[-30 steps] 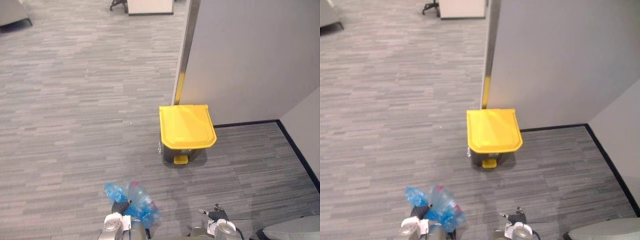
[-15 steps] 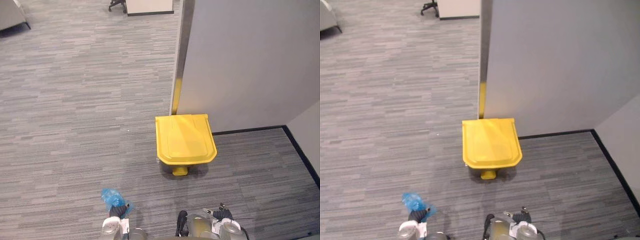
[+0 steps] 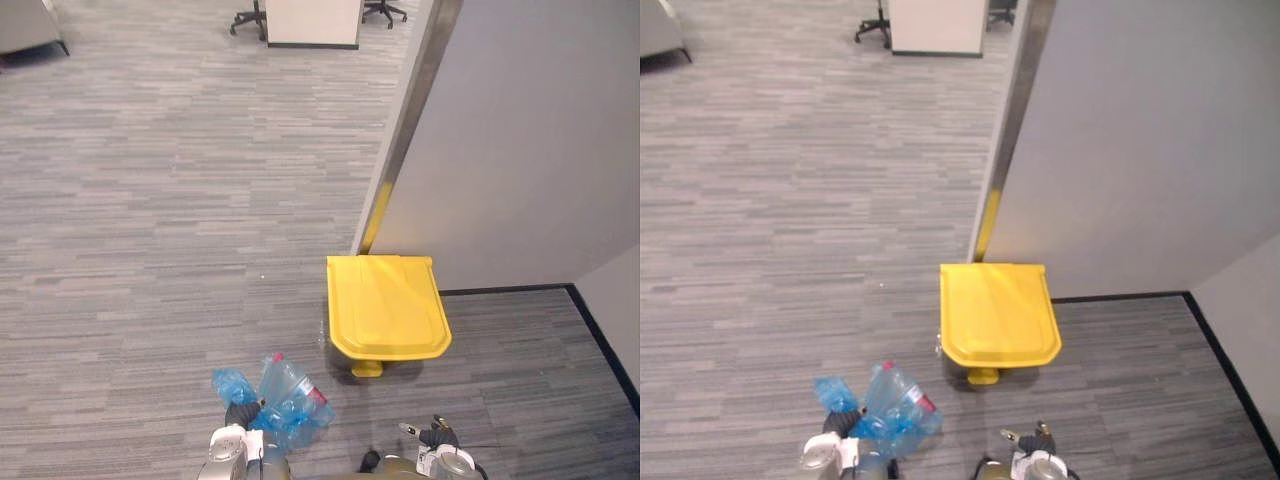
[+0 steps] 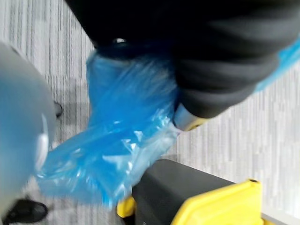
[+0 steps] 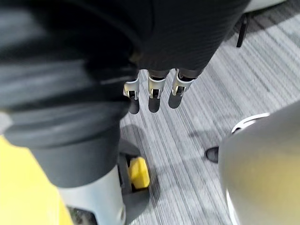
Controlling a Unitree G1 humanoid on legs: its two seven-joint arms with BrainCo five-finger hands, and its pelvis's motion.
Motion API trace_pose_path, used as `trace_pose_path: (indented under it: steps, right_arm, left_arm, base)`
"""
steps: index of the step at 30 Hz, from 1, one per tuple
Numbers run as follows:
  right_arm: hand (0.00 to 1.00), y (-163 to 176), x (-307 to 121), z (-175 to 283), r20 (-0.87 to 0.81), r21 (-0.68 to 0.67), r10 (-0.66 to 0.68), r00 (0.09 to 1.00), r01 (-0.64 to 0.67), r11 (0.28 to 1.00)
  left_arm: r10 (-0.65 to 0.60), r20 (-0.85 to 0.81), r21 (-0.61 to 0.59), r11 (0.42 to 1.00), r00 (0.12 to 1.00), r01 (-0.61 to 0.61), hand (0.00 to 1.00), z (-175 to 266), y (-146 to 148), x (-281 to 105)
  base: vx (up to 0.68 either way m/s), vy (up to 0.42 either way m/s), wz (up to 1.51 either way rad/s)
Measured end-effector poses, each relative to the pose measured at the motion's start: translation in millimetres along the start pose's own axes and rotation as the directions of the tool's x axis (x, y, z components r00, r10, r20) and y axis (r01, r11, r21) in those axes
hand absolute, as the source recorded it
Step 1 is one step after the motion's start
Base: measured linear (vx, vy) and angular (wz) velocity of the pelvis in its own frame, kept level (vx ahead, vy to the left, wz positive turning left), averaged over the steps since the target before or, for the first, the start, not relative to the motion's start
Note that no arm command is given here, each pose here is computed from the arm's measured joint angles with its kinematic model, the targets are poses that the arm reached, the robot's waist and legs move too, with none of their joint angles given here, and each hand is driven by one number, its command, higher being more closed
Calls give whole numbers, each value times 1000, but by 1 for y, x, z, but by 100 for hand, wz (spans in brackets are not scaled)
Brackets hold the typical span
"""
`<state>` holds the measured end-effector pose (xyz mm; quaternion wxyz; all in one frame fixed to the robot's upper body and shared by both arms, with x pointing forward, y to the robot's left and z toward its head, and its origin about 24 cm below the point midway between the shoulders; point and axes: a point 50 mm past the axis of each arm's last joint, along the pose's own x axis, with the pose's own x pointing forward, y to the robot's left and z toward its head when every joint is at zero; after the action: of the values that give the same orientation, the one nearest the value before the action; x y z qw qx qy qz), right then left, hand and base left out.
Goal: Gather rubbish on tea table into small bin, then transfer packed bag to large trash can.
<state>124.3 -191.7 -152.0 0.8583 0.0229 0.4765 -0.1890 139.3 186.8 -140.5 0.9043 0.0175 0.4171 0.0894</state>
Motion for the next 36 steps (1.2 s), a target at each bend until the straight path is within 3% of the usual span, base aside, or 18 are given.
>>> trace_pose_path:
  steps: [20, 29, 36]
  right_arm:
    - [0, 3, 1, 17, 64, 0, 5, 998, -5, 1000]
    - [0, 0, 3, 32, 108, 39, -13, 994, 9, 999]
    - [0, 22, 4, 61, 193, -116, 85, 978, -63, 991]
  left_arm:
    - [60, 1, -32, 998, 998, -60, 100, 4, 14, 3]
    - [-18, 68, -24, 1000, 998, 20, 100, 30, -13, 11]
    - [-31, 151, -8, 999, 988, 32, 100, 56, -16, 15]
  base:
    - [21, -42, 8]
    - [258, -201, 22]
    - [153, -76, 24]
